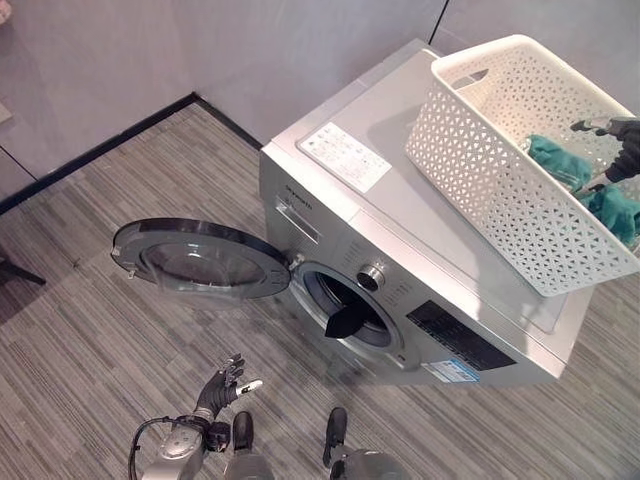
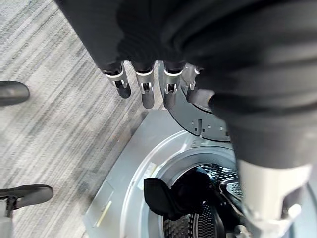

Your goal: Grab the laundry basket,head to the washer,open it,put in the laundry and shut it.

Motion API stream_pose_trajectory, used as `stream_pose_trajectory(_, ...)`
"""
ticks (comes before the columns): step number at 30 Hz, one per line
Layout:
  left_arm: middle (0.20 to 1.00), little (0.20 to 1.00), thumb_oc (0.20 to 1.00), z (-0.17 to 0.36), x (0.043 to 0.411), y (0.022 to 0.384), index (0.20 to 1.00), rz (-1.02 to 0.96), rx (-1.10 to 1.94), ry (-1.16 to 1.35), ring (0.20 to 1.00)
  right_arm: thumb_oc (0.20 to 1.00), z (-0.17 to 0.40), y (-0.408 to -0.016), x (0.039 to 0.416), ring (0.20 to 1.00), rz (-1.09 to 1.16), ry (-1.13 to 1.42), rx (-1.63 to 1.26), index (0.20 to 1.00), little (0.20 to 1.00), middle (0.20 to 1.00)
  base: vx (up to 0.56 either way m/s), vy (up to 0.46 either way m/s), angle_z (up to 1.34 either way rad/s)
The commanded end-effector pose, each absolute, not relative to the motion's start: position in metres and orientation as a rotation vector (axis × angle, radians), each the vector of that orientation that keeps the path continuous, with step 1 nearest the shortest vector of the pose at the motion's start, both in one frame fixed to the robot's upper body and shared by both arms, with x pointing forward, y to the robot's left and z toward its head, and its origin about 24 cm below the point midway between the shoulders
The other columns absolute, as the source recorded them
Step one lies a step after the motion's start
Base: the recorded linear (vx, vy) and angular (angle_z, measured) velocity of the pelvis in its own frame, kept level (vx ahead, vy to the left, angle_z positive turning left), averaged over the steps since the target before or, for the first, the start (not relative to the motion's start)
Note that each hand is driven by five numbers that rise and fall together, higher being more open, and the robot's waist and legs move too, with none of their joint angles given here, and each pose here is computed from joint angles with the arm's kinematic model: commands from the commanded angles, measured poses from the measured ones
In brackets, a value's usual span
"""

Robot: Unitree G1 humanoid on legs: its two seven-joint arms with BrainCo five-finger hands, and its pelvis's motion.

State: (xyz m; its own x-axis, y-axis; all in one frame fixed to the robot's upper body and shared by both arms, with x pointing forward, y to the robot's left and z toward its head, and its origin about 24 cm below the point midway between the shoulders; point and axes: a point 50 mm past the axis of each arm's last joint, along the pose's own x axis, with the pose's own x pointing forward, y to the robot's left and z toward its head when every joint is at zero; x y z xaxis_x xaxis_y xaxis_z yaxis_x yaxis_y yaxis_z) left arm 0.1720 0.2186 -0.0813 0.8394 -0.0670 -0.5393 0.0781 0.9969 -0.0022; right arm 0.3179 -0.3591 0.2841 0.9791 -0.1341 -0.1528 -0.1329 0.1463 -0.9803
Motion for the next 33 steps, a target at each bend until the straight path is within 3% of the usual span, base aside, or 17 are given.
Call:
stream_pose_trajectory(1,1.0,1.0,1.0,-0.061,0.188,0.217,1.0,-0.11,0.012,0.445,1.0,1.0,0.298,-0.369,0.31,1.0,-0.068,0.228,-1.451,1.0,1.0,1.0,0.0,0.0,0.0)
stream_pose_trajectory(15,1.0,1.0,1.0,-0.055,0.197,0.211,1.0,-0.125,-0.001,0.41,1.0,1.0,0.223,-0.358,0.328,1.0,0.103,0.38,-1.396,1.0,1.0,1.0,-0.01,-0.013,0.0)
stream_pose_trajectory(16,1.0,1.0,1.0,-0.053,0.199,0.208,1.0,-0.134,-0.009,0.399,1.0,0.545,0.196,-0.35,0.33,0.545,0.204,0.446,-1.377,0.545,0.545,0.545,-0.04,-0.036,0.04)
stream_pose_trajectory(17,1.0,1.0,1.0,-0.053,0.199,0.208,1.0,-0.134,-0.008,0.399,1.0,0.2,0.196,-0.35,0.329,0.2,0.203,0.447,-1.375,0.2,0.2,0.2,-0.02,-0.035,0.01)
stream_pose_trajectory(23,1.0,1.0,1.0,-0.052,0.2,0.203,1.0,-0.159,-0.009,0.392,1.0,0.2,0.169,-0.322,0.328,0.2,0.368,0.424,-1.261,0.2,0.2,0.2,0.0,-0.007,-0.02)
stream_pose_trajectory(28,1.0,1.0,1.0,-0.05,0.202,0.208,1.0,-0.134,0.001,0.386,1.0,0.2,0.186,-0.323,0.334,0.2,0.282,0.338,-1.235,0.2,0.2,0.2,0.0,0.0,0.0)
stream_pose_trajectory(33,1.0,1.0,1.0,-0.05,0.199,0.22,1.0,-0.093,0.025,0.394,1.0,0.2,0.242,-0.336,0.333,0.2,0.045,0.094,-1.089,0.2,0.2,0.2,0.0,0.0,0.0)
